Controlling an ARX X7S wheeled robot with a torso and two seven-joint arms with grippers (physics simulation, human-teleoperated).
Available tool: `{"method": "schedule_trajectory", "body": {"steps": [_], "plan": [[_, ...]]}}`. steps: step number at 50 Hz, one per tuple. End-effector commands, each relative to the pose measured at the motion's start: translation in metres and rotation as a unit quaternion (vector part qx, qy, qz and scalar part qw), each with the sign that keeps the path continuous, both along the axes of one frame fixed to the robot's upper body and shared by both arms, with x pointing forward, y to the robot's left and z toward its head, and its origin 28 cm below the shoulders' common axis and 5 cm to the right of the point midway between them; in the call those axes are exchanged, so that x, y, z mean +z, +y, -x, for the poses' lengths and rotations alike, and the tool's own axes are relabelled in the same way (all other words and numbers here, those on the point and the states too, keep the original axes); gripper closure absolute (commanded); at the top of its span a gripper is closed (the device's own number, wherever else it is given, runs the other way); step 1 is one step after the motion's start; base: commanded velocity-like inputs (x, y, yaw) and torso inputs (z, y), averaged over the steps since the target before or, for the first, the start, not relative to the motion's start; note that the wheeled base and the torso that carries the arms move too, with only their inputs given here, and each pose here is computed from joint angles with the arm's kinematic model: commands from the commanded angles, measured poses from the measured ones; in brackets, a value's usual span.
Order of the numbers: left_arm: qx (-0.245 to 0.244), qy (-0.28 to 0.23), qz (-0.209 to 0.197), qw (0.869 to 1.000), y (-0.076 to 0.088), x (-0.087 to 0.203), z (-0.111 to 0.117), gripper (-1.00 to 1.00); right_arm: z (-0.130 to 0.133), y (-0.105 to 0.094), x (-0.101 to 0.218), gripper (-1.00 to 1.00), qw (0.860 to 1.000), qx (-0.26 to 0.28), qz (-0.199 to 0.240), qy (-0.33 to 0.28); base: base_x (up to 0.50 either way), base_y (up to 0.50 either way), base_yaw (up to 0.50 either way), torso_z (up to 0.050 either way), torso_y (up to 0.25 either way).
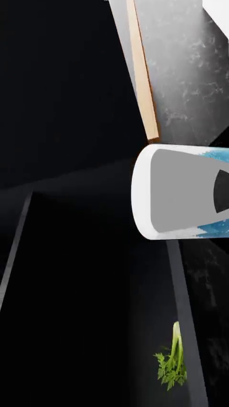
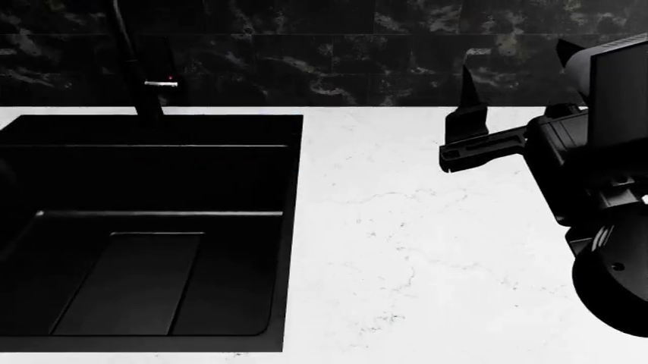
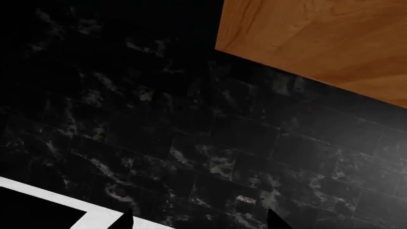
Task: A wet mug is on the counter and needs to be dried. Pick it up and place it upside down in the open cabinet.
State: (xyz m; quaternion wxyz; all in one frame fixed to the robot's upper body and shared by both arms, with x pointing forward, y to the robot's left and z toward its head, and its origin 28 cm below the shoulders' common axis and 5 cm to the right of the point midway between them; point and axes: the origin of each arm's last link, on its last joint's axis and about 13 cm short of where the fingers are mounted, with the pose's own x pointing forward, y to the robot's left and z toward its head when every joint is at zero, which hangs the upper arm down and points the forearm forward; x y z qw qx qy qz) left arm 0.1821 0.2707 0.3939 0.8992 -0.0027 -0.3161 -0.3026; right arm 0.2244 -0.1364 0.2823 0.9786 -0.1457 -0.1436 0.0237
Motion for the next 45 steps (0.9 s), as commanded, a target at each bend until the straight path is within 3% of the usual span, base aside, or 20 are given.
{"method": "schedule_trajectory", "body": {"steps": [1,13,26,45], "plan": [[0.048,-0.034,0.008,0.998,0.002,0.018,0.013,1.00,-0.001,0.000,0.000,-1.00,1.000,-0.001,0.001,-0.001,0.00,0.00,0.00,0.000,0.000],[0.145,-0.045,0.017,0.988,0.012,0.037,0.015,1.00,-0.001,0.000,0.000,-1.00,1.000,-0.002,0.003,-0.002,0.00,0.00,0.00,0.001,0.000],[0.247,-0.051,0.030,0.967,0.024,0.073,0.003,1.00,-0.001,-0.002,-0.004,-1.00,1.000,-0.005,0.001,0.000,0.00,0.00,0.00,0.000,0.000],[0.301,-0.030,0.044,0.952,0.025,0.118,-0.044,1.00,-0.002,-0.004,-0.012,-1.00,1.000,-0.007,-0.003,0.003,0.00,0.00,0.00,0.000,0.001]]}}
